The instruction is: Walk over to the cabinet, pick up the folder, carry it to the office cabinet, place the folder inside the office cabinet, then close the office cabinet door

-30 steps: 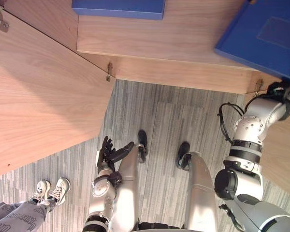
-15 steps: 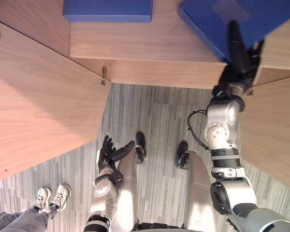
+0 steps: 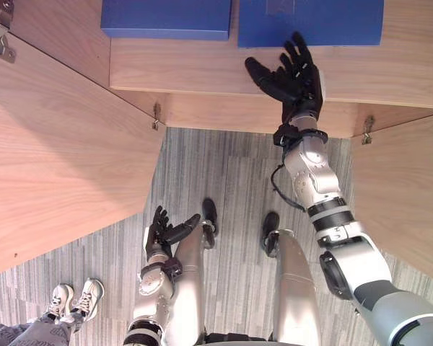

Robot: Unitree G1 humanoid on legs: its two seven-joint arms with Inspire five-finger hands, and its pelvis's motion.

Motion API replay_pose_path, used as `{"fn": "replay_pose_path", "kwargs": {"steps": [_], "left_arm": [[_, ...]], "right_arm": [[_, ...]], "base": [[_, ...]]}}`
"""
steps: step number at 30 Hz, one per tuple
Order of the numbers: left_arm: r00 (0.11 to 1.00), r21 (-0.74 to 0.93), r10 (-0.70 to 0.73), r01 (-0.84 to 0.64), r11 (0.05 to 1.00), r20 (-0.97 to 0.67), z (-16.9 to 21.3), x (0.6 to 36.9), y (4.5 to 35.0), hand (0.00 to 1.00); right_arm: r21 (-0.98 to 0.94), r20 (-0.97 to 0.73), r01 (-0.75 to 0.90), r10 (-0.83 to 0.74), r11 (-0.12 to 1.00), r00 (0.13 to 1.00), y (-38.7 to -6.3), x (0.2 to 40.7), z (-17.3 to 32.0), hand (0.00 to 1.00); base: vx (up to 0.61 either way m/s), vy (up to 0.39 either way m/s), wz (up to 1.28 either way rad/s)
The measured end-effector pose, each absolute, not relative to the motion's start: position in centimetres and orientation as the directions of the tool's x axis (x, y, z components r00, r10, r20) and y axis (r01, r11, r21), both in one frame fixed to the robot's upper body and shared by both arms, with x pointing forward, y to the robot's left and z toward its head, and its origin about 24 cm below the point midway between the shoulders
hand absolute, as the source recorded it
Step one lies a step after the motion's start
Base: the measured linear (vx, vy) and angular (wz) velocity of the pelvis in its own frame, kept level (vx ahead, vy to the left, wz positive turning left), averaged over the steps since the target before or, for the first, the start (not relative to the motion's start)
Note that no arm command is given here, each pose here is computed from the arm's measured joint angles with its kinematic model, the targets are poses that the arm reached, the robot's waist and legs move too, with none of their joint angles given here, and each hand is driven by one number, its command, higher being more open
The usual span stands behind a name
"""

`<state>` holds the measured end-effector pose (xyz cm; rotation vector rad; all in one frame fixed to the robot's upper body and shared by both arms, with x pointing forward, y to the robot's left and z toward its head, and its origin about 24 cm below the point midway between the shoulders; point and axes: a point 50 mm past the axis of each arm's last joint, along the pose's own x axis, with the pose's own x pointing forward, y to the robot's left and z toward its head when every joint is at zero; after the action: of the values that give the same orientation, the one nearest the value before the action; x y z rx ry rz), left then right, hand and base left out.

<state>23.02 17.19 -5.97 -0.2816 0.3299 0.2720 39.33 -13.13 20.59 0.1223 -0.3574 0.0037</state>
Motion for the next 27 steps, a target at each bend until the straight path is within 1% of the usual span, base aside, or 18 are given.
{"fn": "replay_pose_path", "kwargs": {"steps": [3, 4, 7, 11, 15, 19, 22, 25, 27], "left_arm": [[0.911, -0.219, 0.218, -0.306, 0.927, -0.350, -6.0, 23.0, 17.4, 1.00], [0.912, -0.216, 0.215, -0.301, 0.929, -0.348, -6.0, 23.0, 17.3, 1.00], [0.915, -0.198, 0.214, -0.293, 0.935, -0.343, -6.0, 23.0, 17.7, 1.00], [0.907, -0.195, 0.220, -0.303, 0.933, -0.358, -6.3, 22.8, 18.0, 1.00], [0.905, -0.196, 0.224, -0.309, 0.931, -0.363, -6.4, 22.8, 18.1, 1.00], [0.907, -0.207, 0.228, -0.314, 0.927, -0.353, -6.2, 22.9, 18.1, 1.00], [0.907, -0.209, 0.231, -0.317, 0.925, -0.351, -6.1, 23.0, 18.1, 1.00], [0.911, -0.218, 0.239, -0.322, 0.921, -0.336, -5.7, 23.2, 17.8, 1.00], [0.918, -0.224, 0.230, -0.310, 0.924, -0.323, -5.4, 23.4, 17.4, 1.00]], "right_arm": [[-0.083, 0.350, 0.037, -0.006, 0.996, 0.937, -14.1, 39.9, 21.1, 0.00], [-0.118, 0.354, 0.047, -0.002, 0.992, 0.935, -14.3, 40.0, 21.3, 0.00], [-0.276, 0.393, 0.104, 0.013, 0.955, 0.920, -15.1, 40.3, 23.0, 0.00], [-0.393, 0.407, 0.178, -0.003, 0.902, 0.913, -15.7, 40.7, 24.3, 0.00], [-0.453, 0.431, 0.255, -0.040, 0.854, 0.901, -16.0, 41.1, 25.8, 0.00], [-0.493, 0.491, 0.355, -0.083, 0.794, 0.867, -16.8, 41.1, 28.6, 0.00], [-0.492, 0.519, 0.405, -0.113, 0.771, 0.847, -16.9, 41.1, 30.1, 0.00], [-0.463, 0.579, 0.456, -0.131, 0.760, 0.805, -16.8, 40.7, 32.7, 0.00], [-0.434, 0.617, 0.499, -0.157, 0.750, 0.771, -17.4, 40.3, 34.2, 0.00]], "base": [[-0.01, -0.027, 0.05], [0.00, 0.000, 0.00], [0.00, -0.006, 0.01], [0.01, -0.024, 0.05], [-0.01, -0.017, 0.02], [0.00, -0.030, 0.13], [0.01, -0.038, 0.13], [-0.01, -0.043, 0.09], [-0.01, -0.041, 0.12]]}}
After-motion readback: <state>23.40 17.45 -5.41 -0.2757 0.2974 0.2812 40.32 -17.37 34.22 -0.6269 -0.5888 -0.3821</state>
